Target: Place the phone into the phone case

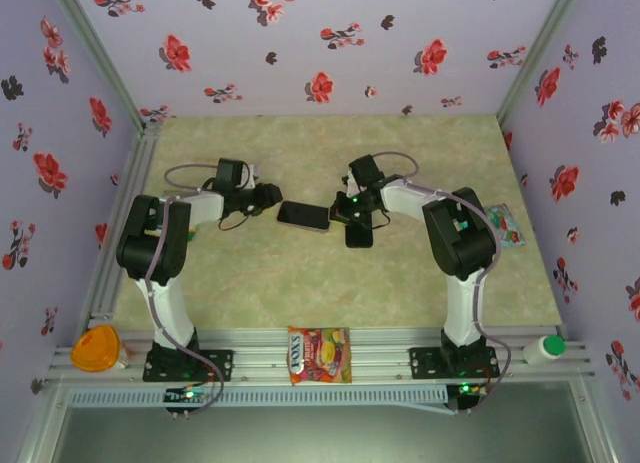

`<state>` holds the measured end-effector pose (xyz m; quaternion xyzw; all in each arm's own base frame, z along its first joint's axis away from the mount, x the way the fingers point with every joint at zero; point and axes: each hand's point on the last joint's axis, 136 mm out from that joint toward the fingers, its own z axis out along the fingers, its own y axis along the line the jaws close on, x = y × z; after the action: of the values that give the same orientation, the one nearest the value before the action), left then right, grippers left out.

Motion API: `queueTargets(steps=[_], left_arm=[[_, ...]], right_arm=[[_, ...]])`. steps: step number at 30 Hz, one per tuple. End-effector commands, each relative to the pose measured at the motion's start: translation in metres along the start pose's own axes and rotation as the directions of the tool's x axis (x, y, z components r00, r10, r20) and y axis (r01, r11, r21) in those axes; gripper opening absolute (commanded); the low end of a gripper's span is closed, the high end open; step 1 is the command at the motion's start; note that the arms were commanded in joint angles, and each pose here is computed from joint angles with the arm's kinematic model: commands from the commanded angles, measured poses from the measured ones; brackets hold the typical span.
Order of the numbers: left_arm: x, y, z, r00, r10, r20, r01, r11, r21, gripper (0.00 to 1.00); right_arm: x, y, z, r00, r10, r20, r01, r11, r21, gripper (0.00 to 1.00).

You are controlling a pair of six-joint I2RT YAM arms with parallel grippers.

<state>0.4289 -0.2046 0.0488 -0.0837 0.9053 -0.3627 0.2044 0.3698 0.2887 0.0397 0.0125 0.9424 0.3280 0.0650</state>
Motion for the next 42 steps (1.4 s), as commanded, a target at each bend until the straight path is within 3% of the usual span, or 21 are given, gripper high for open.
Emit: queueTargets(steps=[1,19,42], left_arm=[[0.008,0.007,0.007,1.0,0.0,-0.021,0.0,1.0,-0.017,0.4],[0.033,-0.002,0.019,0.997,0.017,-0.075,-0.019,1.0,-0.021,0.41],[0.049,0.015,0.015,0.997,-0.007,-0.081,0.002,0.998,-0.066,0.41]], right_arm=[[-0.005,0.002,0.007,1.0,0.012,-0.005,-0.012,1.0,-0.017,0.06],[-0.001,0.003,0.011,1.0,0.006,-0.01,-0.006,1.0,0.002,0.07],[0.007,-0.001,0.024,0.999,0.002,-0.035,-0.001,1.0,0.027,0.06]])
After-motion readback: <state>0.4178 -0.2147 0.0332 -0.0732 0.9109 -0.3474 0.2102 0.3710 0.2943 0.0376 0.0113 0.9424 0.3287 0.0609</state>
